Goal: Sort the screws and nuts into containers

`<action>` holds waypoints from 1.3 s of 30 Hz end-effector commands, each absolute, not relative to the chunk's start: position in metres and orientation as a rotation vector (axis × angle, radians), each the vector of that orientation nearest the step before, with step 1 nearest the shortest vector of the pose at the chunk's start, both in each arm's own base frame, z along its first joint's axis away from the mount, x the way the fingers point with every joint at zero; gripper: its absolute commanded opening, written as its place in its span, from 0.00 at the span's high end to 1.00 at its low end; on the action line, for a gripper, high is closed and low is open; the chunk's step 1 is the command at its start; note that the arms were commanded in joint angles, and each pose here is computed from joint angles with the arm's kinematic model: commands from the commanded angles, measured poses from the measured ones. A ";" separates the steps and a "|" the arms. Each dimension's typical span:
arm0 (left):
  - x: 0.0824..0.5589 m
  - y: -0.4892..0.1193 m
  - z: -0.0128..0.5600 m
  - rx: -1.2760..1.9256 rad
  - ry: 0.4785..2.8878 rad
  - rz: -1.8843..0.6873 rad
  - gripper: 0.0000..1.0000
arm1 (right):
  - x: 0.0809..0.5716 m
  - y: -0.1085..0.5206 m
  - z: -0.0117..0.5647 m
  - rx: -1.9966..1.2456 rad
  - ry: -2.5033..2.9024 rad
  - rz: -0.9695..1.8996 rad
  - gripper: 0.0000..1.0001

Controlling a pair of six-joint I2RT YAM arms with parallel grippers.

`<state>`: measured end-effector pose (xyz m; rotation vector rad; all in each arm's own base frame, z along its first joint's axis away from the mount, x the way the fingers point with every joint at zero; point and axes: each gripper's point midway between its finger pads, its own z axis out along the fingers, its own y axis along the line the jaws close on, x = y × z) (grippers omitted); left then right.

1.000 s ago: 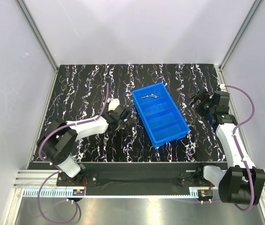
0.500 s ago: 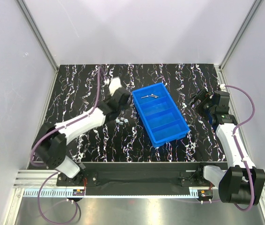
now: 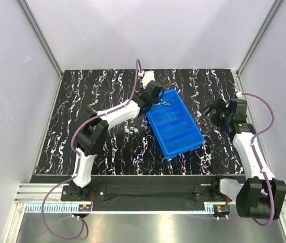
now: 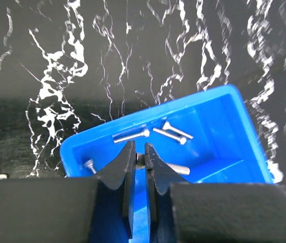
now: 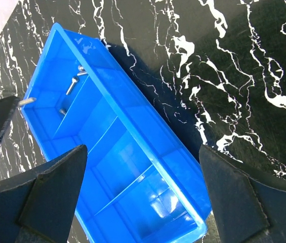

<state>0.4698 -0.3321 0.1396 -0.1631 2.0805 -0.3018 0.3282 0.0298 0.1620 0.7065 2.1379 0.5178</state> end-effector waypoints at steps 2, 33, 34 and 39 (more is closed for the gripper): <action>0.481 -0.345 0.170 -0.111 2.020 -0.346 0.89 | 0.340 0.024 0.179 0.682 2.096 0.483 0.00; 0.358 -0.175 0.084 -0.220 2.314 -0.183 0.35 | 0.335 0.035 0.175 0.658 2.106 0.555 0.00; 0.359 -0.178 0.084 -0.210 2.317 -0.174 0.35 | 0.335 0.035 0.174 0.658 2.107 0.552 0.00; 0.371 -0.191 0.067 -0.147 2.365 -0.048 0.35 | 0.332 0.032 0.171 0.667 2.114 0.533 0.00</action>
